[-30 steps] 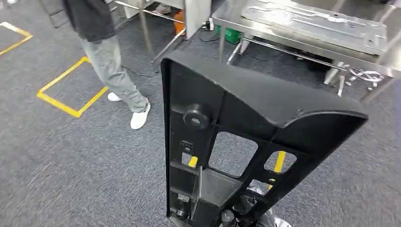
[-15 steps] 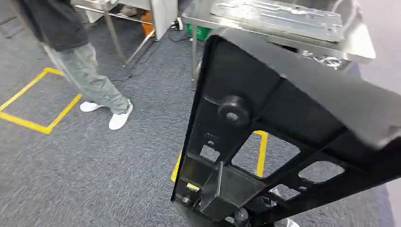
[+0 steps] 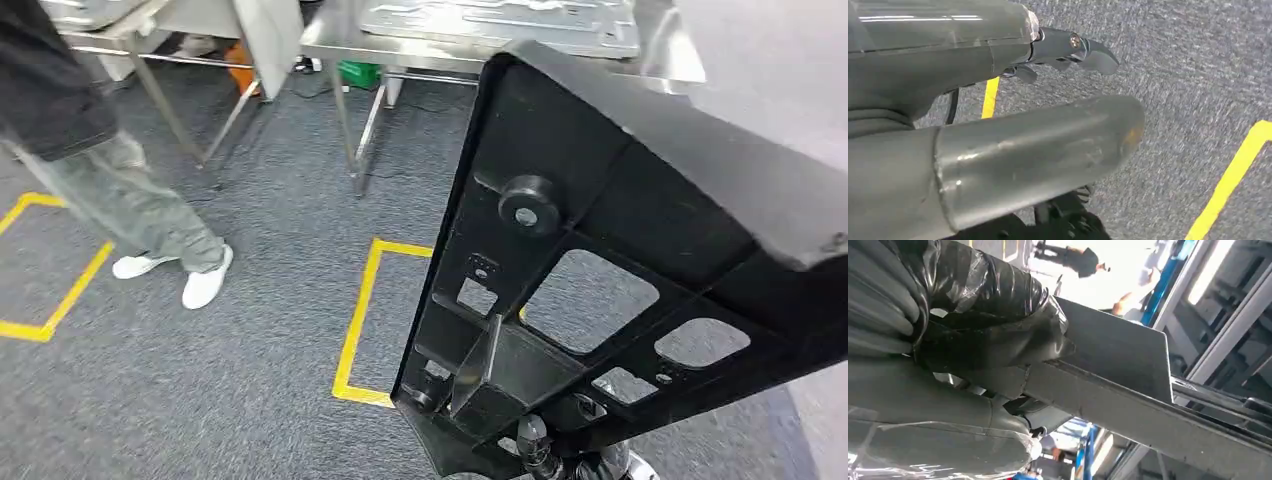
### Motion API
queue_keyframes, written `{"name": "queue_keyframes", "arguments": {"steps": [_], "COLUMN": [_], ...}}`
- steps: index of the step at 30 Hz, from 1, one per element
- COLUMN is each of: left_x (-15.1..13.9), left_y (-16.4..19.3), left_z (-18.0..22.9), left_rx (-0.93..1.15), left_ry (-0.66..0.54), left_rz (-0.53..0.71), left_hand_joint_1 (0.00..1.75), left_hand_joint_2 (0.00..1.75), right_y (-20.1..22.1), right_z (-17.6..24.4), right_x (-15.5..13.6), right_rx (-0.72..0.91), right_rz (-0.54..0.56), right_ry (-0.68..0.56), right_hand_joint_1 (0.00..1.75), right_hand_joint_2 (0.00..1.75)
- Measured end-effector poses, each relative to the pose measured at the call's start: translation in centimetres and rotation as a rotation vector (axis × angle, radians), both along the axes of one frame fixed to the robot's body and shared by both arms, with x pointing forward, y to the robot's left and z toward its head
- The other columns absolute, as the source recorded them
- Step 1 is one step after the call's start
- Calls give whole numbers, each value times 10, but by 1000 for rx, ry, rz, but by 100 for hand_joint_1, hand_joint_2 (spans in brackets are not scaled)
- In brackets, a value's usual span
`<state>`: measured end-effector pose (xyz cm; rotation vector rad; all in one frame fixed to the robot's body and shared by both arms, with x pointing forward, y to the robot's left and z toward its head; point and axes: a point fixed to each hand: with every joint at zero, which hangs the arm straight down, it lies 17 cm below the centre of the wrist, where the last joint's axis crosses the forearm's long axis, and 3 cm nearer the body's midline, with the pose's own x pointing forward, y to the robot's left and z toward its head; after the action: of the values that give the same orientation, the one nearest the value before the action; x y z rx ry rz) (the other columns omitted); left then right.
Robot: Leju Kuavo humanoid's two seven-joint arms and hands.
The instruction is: Take the parts from the cabinet and place them on the table.
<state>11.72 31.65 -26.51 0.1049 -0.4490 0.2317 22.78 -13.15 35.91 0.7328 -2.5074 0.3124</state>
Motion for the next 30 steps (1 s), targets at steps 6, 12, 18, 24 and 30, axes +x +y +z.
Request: {"name": "queue_keyframes", "arguments": {"steps": [6, 12, 18, 24, 30], "left_x": [1, 2, 0, 5, -2], "left_y": [2, -1, -4, -7, -9], "left_z": [0, 1, 0, 1, 0], "left_rx": [3, -9, -19, -35, -57], "left_ry": [-2, -6, -5, -8, -2], "left_rz": [1, 17, 18, 19, 30], "left_hand_joint_1": [0, 0, 0, 0, 0], "left_hand_joint_2": [0, 0, 0, 0, 0], "right_y": [0, 0, -1, 0, 1], "right_z": [-1, -4, -9, -13, -17], "right_x": [0, 0, 0, -2, -1], "right_rx": [-3, -21, -35, -48, -62], "right_rz": [3, 10, 17, 52, 57], "right_ry": [3, 12, 26, 36, 38], "right_hand_joint_1": [175, 175, 175, 175, 175], "right_hand_joint_2": [175, 175, 175, 175, 175]}}
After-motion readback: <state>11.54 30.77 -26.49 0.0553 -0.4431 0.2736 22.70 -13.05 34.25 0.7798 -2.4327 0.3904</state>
